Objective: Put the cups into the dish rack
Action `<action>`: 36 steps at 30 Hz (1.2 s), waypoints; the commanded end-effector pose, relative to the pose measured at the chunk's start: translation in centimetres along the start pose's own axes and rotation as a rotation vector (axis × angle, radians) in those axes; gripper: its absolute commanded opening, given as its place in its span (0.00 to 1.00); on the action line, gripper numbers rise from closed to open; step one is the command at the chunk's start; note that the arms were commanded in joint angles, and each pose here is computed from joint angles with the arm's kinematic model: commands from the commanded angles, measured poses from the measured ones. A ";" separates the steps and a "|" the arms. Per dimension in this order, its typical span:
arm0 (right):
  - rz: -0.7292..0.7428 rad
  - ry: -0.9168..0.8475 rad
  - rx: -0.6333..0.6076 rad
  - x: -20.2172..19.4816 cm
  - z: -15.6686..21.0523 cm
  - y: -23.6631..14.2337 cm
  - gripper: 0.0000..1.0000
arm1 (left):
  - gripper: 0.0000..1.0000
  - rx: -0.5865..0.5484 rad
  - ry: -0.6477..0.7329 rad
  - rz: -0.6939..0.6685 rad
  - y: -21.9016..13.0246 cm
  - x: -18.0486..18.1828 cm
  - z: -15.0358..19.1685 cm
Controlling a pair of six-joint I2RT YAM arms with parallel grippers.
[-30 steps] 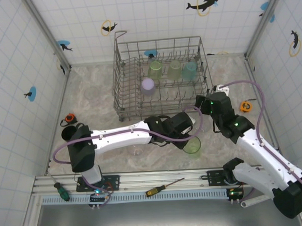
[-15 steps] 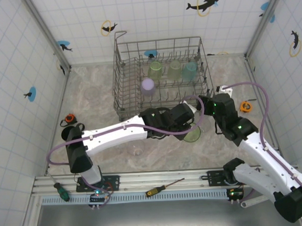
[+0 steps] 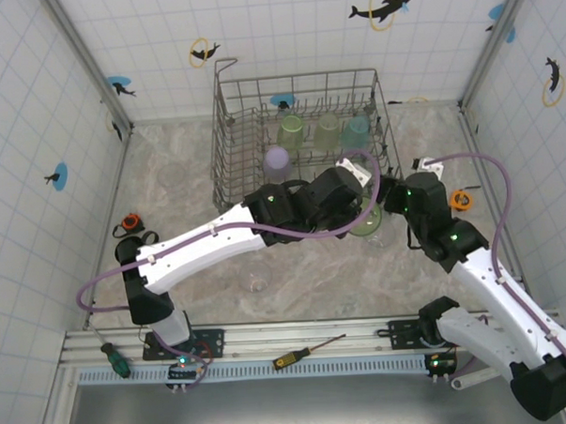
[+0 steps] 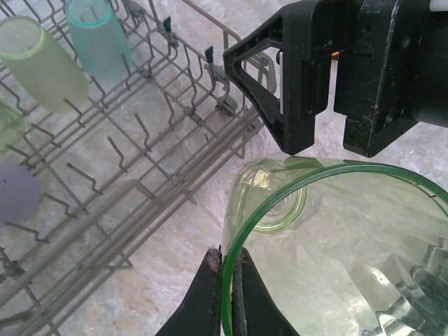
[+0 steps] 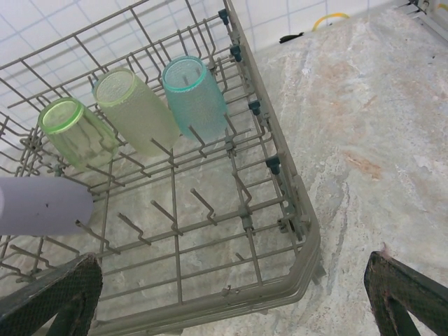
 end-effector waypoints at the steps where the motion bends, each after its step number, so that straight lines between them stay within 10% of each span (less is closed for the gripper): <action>1: -0.045 0.024 -0.029 0.8 -1.5 -0.8 1.00 | 0.00 -0.078 0.002 -0.053 -1.9 1.9 -2.0; 23: -0.227 0.136 0.022 3.5 -5.4 2.8 1.00 | 0.00 -0.256 -0.184 -0.213 -3.6 14.4 -5.6; 36: -0.404 0.269 0.129 4.3 -5.5 7.4 1.00 | 0.00 -0.262 -0.497 -0.031 1.3 25.1 -3.3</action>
Point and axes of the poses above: each hand's point on the last joint's axis, 136 mm out from that joint toward the fingers, its own y axis out along the fingers, its own x axis along the line the jaws close on, z = x × y, the point moved 5 cm from there along -y, back along the fingers, and after that the axes turned 6 degrees about y, right-handed, at the moved point
